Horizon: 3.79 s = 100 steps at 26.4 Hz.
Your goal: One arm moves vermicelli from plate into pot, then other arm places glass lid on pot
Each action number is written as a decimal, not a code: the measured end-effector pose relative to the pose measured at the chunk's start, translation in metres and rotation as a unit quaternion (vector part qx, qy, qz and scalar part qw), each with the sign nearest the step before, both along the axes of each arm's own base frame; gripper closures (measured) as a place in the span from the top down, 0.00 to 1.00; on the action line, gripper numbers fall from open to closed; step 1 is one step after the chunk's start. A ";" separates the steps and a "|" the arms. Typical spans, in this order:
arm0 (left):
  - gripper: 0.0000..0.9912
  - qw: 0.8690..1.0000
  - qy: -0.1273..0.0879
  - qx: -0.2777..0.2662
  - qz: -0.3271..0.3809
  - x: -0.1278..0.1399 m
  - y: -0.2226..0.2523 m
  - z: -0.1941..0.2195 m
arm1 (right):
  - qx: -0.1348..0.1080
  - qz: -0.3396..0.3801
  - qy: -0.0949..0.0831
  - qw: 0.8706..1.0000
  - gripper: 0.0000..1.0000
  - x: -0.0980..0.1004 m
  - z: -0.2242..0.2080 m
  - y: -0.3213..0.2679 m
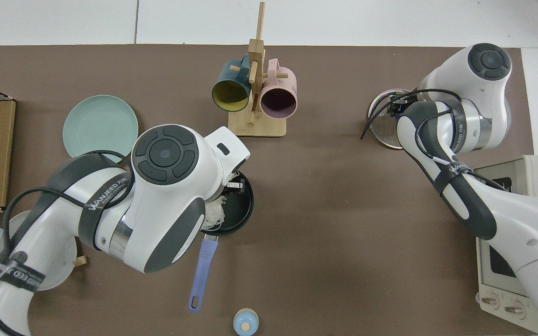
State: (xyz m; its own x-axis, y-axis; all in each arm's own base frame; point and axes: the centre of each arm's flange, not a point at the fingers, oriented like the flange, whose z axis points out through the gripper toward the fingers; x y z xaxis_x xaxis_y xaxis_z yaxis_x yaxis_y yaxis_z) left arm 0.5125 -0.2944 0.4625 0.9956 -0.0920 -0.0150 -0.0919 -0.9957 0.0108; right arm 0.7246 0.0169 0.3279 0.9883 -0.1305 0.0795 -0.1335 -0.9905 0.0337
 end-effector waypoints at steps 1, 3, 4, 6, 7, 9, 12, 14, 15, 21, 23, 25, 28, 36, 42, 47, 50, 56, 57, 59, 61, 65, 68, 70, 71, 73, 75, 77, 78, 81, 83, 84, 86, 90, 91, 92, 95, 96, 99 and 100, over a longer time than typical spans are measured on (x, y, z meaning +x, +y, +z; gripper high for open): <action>0.38 1.000 0.003 0.001 0.000 -0.001 0.001 -0.009 | 0.000 0.000 0.000 1.000 0.64 0.000 0.000 0.000; 0.38 1.000 0.005 0.000 0.000 -0.003 0.001 -0.024 | 0.000 0.000 0.000 1.000 0.64 0.000 0.000 0.000; 0.38 1.000 0.005 -0.001 0.000 -0.005 0.000 -0.031 | 0.000 0.000 0.000 1.000 0.64 0.000 0.000 0.000; 0.38 1.000 0.002 -0.004 -0.001 -0.008 -0.003 -0.043 | 0.000 0.000 0.000 1.000 0.64 0.000 0.000 0.000; 0.38 1.000 0.001 -0.006 -0.001 -0.010 -0.004 -0.050 | 0.000 0.000 0.000 1.000 0.64 0.000 0.000 0.000; 0.38 1.000 0.001 -0.008 -0.002 -0.015 -0.004 -0.064 | 0.000 0.001 -0.001 1.000 0.64 0.000 0.002 0.001; 0.38 1.000 0.000 -0.011 -0.005 -0.022 -0.006 -0.085 | 0.001 0.002 -0.004 1.000 0.64 0.000 0.006 0.003; 0.38 1.000 -0.001 -0.014 -0.007 -0.026 -0.007 -0.096 | 0.001 0.002 -0.006 1.000 0.64 0.000 0.008 0.003; 0.38 1.000 -0.001 -0.015 -0.008 -0.027 -0.007 -0.101 | 0.001 0.002 -0.007 1.000 0.64 0.000 0.010 0.003; 0.38 1.000 -0.002 -0.019 -0.007 -0.031 -0.004 -0.120 | 0.001 0.002 -0.016 1.000 0.64 0.000 0.024 0.003; 0.38 1.000 -0.003 -0.020 -0.005 -0.030 -0.002 -0.123 | 0.001 0.002 -0.021 1.000 0.64 0.000 0.030 0.003; 0.38 1.000 -0.004 -0.021 -0.002 -0.030 0.000 -0.126 | 0.001 0.002 -0.027 1.000 0.64 -0.001 0.039 0.003; 0.38 1.000 -0.008 -0.023 0.004 -0.029 0.002 -0.128 | 0.000 0.002 -0.033 0.999 0.64 -0.003 0.054 0.004; 0.37 0.999 -0.033 -0.017 0.025 -0.027 0.004 -0.134 | -0.003 0.003 -0.023 1.000 0.64 -0.020 0.108 0.008; 0.48 0.999 -0.039 -0.012 0.033 -0.027 0.003 -0.134 | -0.007 0.001 -0.013 1.000 0.64 -0.042 0.157 0.010; 0.74 0.999 -0.040 -0.010 0.033 -0.028 0.002 -0.129 | -0.010 -0.003 -0.006 1.000 0.64 -0.058 0.188 0.008; 0.92 0.999 -0.037 0.003 0.034 -0.030 0.002 -0.113 | -0.011 -0.006 -0.005 1.000 0.64 -0.065 0.201 0.005; 1.00 0.998 -0.036 0.031 0.048 -0.030 0.004 -0.036 | -0.012 -0.007 -0.004 1.000 0.64 -0.078 0.220 0.004; 1.00 0.997 -0.040 0.032 0.050 -0.029 0.005 -0.022 | -0.012 -0.007 -0.004 1.000 0.64 -0.080 0.222 0.005; 1.00 0.997 -0.052 0.030 0.058 -0.023 0.010 0.006 | -0.012 -0.004 -0.004 1.000 0.64 -0.085 0.225 0.011; 1.00 0.996 -0.062 0.027 0.065 -0.013 0.021 0.024 | -0.010 -0.005 -0.004 1.000 0.64 -0.088 0.226 0.021; 1.00 0.996 -0.070 0.028 0.039 0.017 0.075 0.037 | -0.005 -0.020 -0.007 1.000 0.64 -0.095 0.228 0.066; 1.00 0.998 -0.059 0.019 0.016 0.039 0.132 0.035 | -0.001 -0.026 -0.010 1.000 0.64 -0.103 0.228 0.114; 1.00 0.999 -0.053 0.009 0.002 0.052 0.175 0.032 | 0.002 -0.026 -0.011 1.000 0.64 -0.111 0.228 0.149; 1.00 0.999 -0.051 0.005 -0.008 0.057 0.196 0.031 | 0.003 -0.025 -0.012 1.000 0.64 -0.117 0.228 0.168; 1.00 0.998 -0.048 0.003 -0.028 0.063 0.232 0.028 | 0.005 -0.026 -0.013 1.000 0.64 -0.128 0.228 0.202; 1.00 0.998 -0.048 0.005 -0.042 0.066 0.258 0.027 | 0.007 -0.029 -0.014 0.999 0.64 -0.140 0.228 0.232; 1.00 0.997 -0.051 0.008 -0.054 0.068 0.280 0.030 | 0.011 -0.032 -0.018 0.999 0.64 -0.151 0.227 0.258; 1.00 0.997 -0.053 0.009 -0.059 0.069 0.288 0.032 | 0.014 -0.033 -0.020 0.999 0.64 -0.156 0.226 0.270; 1.00 0.996 -0.057 0.011 -0.064 0.071 0.306 0.046 | 0.024 -0.042 -0.029 0.998 0.64 -0.169 0.219 0.308; 1.00 0.997 -0.053 0.011 -0.063 0.071 0.307 0.060 | 0.030 -0.045 -0.032 0.998 0.64 -0.177 0.212 0.330; 1.00 0.997 -0.050 0.011 -0.064 0.070 0.306 0.069 | 0.032 -0.046 -0.032 0.998 0.64 -0.181 0.206 0.342; 1.00 0.997 -0.044 0.010 -0.065 0.069 0.304 0.089 | 0.032 -0.047 -0.031 0.998 0.64 -0.188 0.195 0.364; 1.00 0.997 -0.039 0.019 -0.069 0.063 0.295 0.126 | 0.012 -0.045 -0.034 0.998 0.64 -0.204 0.170 0.404; 1.00 0.997 -0.039 0.023 -0.069 0.062 0.291 0.134 | 0.007 -0.043 -0.034 0.998 0.64 -0.208 0.163 0.415; 1.00 0.997 -0.040 0.025 -0.068 0.060 0.285 0.143 | 0.000 -0.041 -0.033 0.999 0.64 -0.213 0.153 0.427; 1.00 0.996 -0.043 0.027 -0.067 0.056 0.271 0.153 | -0.009 -0.033 -0.031 0.999 0.64 -0.221 0.133 0.450; 1.00 0.997 -0.043 0.027 -0.066 0.056 0.268 0.154 | -0.009 -0.032 -0.030 0.999 0.64 -0.221 0.129 0.454; 1.00 0.997 -0.043 0.027 -0.058 0.056 0.264 0.153 | -0.009 -0.031 -0.030 0.999 0.64 -0.218 0.122 0.458; 1.00 0.997 -0.042 0.027 -0.055 0.056 0.264 0.153 | -0.009 -0.033 -0.031 0.999 0.64 -0.216 0.121 0.458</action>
